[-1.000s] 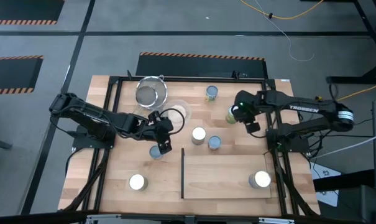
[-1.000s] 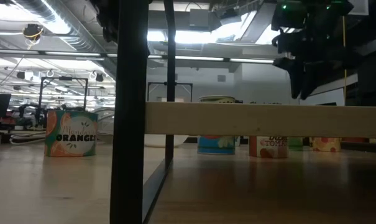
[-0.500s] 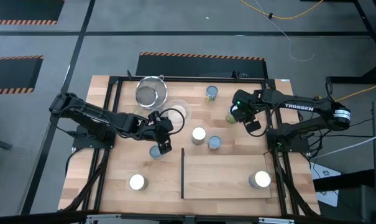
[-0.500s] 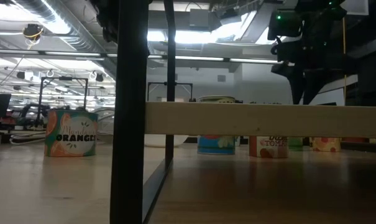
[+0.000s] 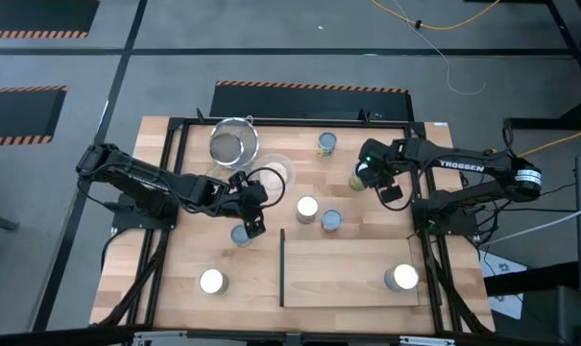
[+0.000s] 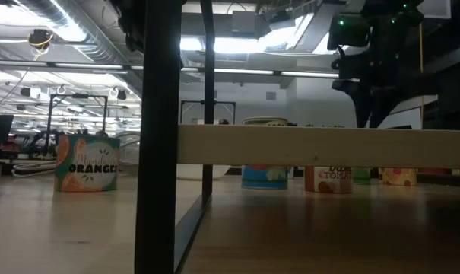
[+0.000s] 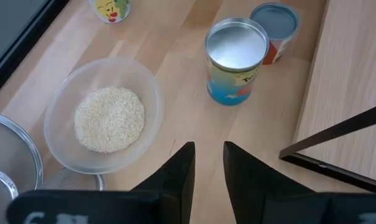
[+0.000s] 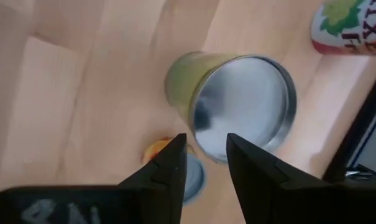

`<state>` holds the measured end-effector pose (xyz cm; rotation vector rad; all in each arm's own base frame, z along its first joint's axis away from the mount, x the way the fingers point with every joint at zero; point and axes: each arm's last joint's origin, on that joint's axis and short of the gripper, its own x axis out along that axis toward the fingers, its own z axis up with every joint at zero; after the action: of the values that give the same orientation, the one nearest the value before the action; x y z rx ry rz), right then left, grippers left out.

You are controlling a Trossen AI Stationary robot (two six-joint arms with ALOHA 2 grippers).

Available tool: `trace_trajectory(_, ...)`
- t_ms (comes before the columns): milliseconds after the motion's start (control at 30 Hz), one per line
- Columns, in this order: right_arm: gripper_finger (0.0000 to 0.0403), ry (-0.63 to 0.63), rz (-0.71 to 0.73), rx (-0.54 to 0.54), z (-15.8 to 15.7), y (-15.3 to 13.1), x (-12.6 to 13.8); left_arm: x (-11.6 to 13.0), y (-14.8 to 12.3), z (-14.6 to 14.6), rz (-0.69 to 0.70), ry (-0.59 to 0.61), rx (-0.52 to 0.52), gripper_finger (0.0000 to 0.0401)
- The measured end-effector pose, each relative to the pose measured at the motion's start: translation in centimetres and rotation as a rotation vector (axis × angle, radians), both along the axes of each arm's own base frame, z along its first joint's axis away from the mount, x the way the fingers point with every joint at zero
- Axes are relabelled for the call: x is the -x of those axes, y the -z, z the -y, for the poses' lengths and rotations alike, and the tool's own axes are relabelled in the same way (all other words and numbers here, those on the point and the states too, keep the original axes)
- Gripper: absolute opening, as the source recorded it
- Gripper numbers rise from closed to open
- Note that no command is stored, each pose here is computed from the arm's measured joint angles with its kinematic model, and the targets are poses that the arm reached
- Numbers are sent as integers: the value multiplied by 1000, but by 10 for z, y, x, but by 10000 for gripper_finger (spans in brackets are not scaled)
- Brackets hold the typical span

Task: Pick and place cans onto a shelf
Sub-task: Put the green can on the shelf aligned with the other blue can

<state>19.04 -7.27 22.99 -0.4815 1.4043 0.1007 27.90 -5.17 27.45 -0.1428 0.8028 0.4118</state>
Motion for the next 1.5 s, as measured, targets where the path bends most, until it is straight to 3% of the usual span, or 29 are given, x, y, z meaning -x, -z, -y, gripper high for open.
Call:
trace_trajectory(300, 112, 6, -2, 16, -1, 21, 4, 0, 0, 0, 0, 0, 0, 78)
trace_trajectory(667, 12, 7, 38, 26, 0, 21, 0, 0, 0, 0, 1, -4, 3, 78)
trace_trajectory(900, 5, 87, 67, 6, 1, 19, -1, 0, 0, 0, 2, -6, 5, 78)
trace_trajectory(1167, 2, 298, 178, -82, -4, -17, -13, 0, 0, 0, 3, -6, 5, 78)
trace_trajectory(1500, 1, 520, 177, -322, -37, -87, -11, 0, 0, 0, 2, -6, 5, 78)
